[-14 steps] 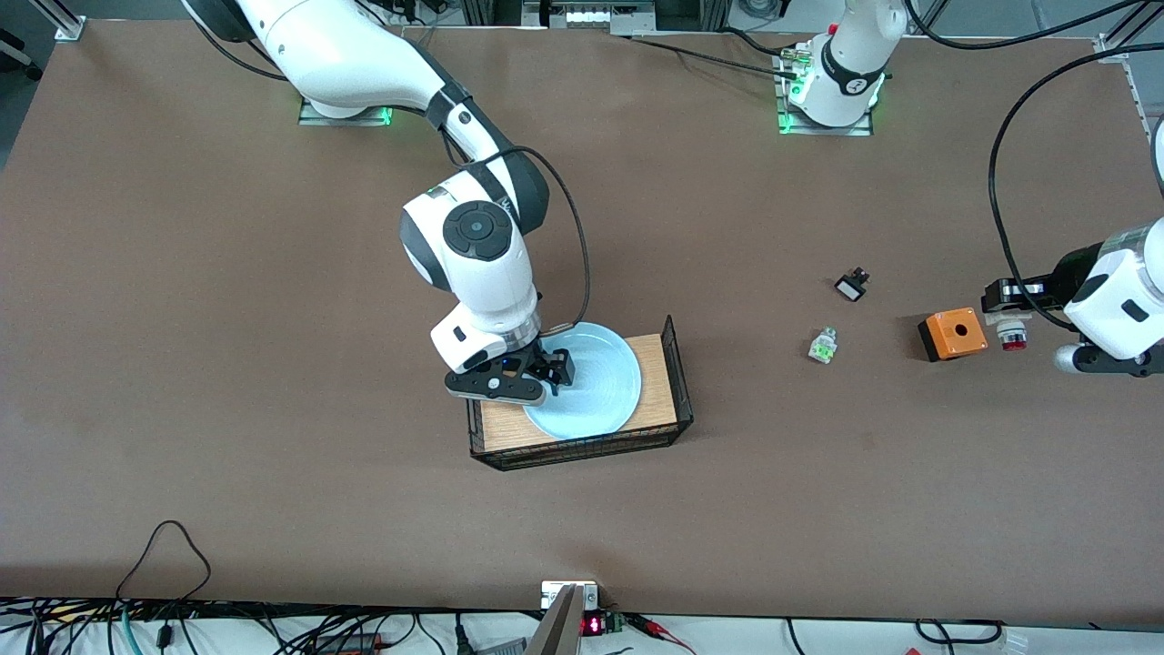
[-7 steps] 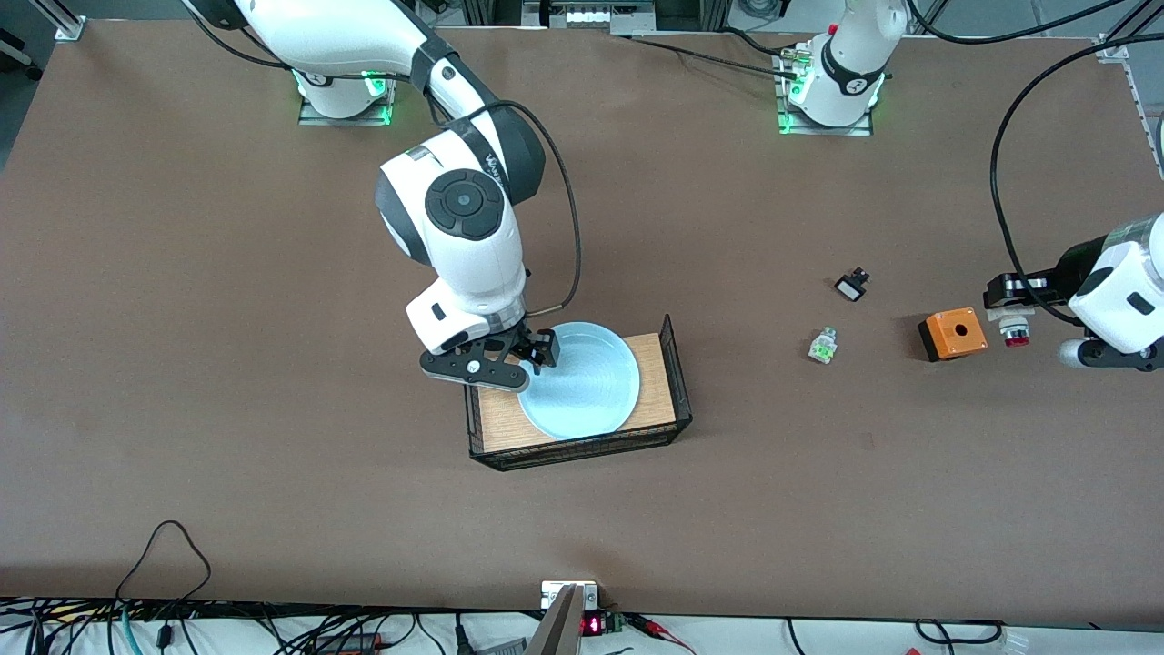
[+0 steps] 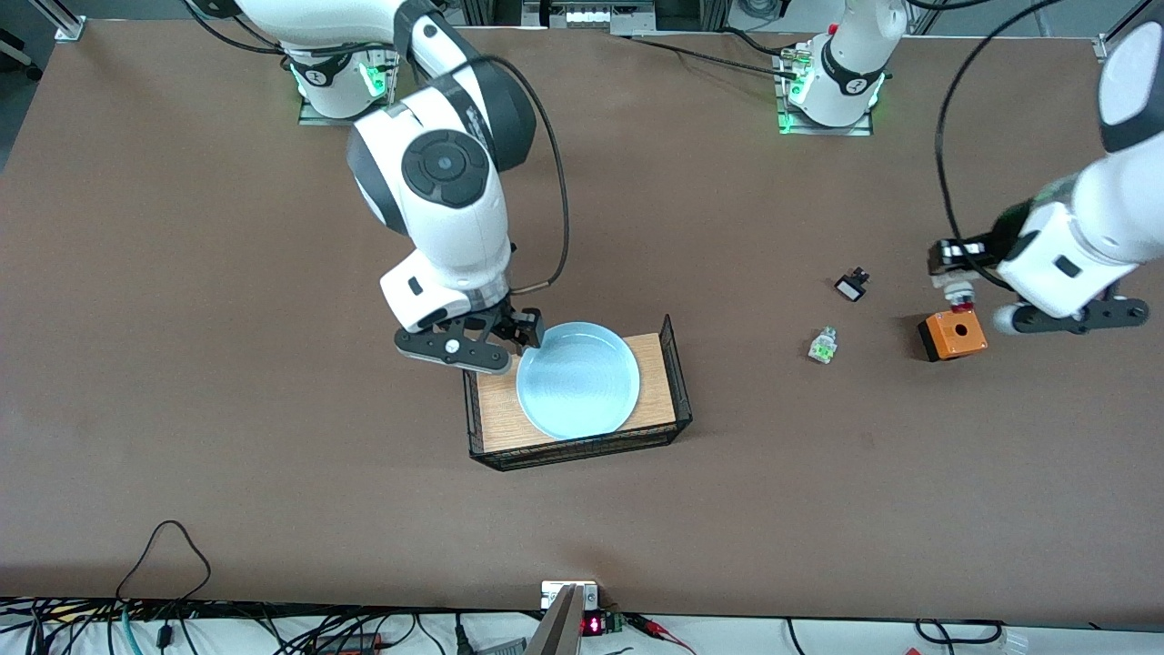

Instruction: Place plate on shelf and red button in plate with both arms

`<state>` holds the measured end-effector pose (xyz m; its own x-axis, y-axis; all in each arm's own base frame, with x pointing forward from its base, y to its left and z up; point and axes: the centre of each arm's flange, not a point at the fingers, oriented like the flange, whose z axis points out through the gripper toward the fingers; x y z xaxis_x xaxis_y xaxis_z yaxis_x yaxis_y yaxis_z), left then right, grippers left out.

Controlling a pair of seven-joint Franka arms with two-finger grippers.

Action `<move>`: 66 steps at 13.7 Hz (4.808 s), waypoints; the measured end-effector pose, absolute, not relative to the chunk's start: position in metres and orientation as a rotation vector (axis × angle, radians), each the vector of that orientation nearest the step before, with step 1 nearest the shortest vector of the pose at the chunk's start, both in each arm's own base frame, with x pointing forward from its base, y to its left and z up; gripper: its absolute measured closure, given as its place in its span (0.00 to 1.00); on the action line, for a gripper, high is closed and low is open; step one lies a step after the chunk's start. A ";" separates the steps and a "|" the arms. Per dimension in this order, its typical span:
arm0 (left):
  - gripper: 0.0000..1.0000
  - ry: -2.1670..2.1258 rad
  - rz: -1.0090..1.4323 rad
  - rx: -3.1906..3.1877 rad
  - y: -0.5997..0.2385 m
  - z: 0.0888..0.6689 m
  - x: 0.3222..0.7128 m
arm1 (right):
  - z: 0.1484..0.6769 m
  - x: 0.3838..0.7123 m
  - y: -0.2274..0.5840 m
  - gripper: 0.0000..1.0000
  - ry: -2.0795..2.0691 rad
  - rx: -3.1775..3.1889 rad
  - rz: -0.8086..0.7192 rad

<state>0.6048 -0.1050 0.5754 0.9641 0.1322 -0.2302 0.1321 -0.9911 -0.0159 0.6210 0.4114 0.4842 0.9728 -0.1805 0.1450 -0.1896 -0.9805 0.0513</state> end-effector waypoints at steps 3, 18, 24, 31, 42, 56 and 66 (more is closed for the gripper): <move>0.59 -0.342 0.373 -3.097 -0.183 0.581 0.583 | 0.524 0.622 0.379 0.00 -0.068 3.040 0.194; 0.59 -0.986 0.227 -3.206 -0.399 0.485 0.586 | 0.600 0.651 0.122 0.00 0.532 2.915 -0.152; 0.59 -1.061 0.188 -3.261 -0.403 0.471 0.607 | 0.615 0.642 0.115 0.00 0.513 2.917 -0.156; 0.59 -1.121 0.165 -3.305 -0.410 0.441 0.624 | 0.603 0.647 0.090 0.00 0.470 2.979 -0.211; 0.59 -1.132 0.162 -3.278 -0.422 0.386 0.632 | 0.568 0.592 0.033 0.00 0.373 3.043 -0.059; 0.23 -0.988 -0.023 -3.278 -0.428 0.380 0.632 | 0.580 0.559 -0.009 0.00 0.258 3.085 -0.037; 0.00 -0.938 -0.073 -3.250 -0.425 0.407 0.632 | 0.575 0.561 -0.011 0.00 0.257 3.082 -0.061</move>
